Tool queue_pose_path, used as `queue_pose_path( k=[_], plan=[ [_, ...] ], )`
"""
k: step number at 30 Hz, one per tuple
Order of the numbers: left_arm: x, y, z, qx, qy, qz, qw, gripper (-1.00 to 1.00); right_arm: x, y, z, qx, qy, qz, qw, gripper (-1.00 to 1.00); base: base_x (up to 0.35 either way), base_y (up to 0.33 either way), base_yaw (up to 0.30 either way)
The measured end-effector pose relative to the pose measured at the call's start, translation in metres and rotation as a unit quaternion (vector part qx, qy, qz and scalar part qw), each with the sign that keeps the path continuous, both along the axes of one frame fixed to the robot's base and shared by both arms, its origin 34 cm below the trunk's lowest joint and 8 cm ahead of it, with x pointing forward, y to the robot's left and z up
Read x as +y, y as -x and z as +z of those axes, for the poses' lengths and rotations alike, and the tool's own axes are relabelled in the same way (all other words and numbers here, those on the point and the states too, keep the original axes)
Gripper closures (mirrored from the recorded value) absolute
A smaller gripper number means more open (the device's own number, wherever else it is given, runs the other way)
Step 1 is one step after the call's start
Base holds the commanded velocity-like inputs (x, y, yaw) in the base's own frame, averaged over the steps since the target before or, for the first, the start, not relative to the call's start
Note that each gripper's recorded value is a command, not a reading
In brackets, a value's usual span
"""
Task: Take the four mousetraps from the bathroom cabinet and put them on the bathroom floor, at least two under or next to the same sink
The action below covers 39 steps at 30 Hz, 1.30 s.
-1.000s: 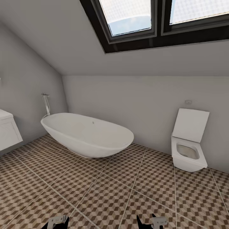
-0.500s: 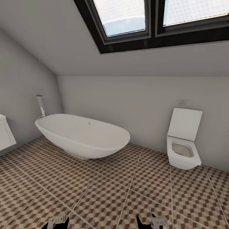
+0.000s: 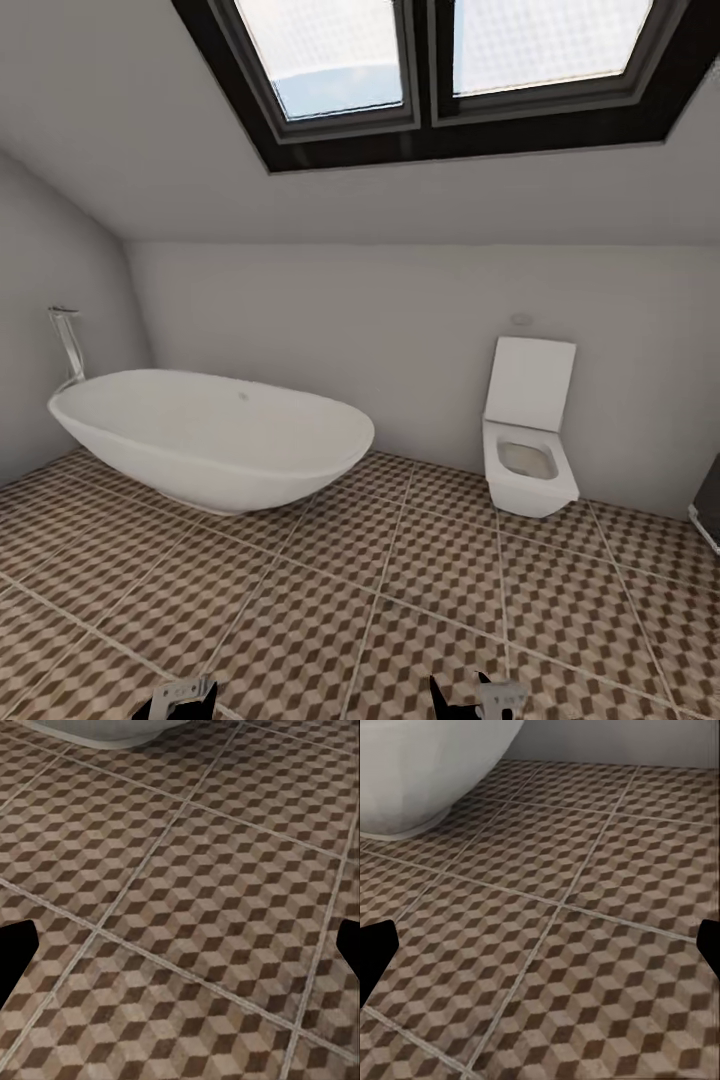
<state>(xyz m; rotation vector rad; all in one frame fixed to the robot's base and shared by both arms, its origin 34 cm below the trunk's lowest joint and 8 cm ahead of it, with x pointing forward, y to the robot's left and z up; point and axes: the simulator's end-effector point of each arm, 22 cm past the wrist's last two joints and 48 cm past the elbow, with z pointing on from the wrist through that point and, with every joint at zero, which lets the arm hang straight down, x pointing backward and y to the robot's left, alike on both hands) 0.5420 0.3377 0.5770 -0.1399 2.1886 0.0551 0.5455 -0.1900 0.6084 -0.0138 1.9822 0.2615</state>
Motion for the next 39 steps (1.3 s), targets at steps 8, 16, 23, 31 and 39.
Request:
queue_pose_path(
  k=[8,16,23,31,39],
  plan=[
    [0.000,-0.001,0.002,-0.002,0.000,0.000,1.0000,-1.00,-0.036,-0.002,0.000,-0.003,0.021,-0.013,0.9997,-1.00,0.000,0.000,-0.242],
    [0.001,-0.001,0.002,-0.002,-0.001,0.001,1.0000,-1.00,-0.084,-0.003,0.001,-0.005,0.054,-0.023,0.9983,-1.00,0.000,0.000,-0.152],
    [0.001,-0.001,0.002,-0.002,0.000,0.001,1.0000,-1.00,-0.089,-0.003,0.001,-0.005,0.058,-0.024,0.9980,-1.00,0.000,0.000,-0.107],
    [0.000,-0.001,0.003,-0.003,0.000,0.001,1.0000,-1.00,-0.088,-0.003,0.002,-0.006,0.057,-0.023,0.9981,-1.00,0.000,0.000,-0.171],
    [0.000,-0.002,0.004,-0.005,0.000,0.001,1.0000,-1.00,-0.088,-0.004,0.003,-0.008,0.057,-0.023,0.9981,-1.00,0.000,0.000,-0.244]
  ],
)
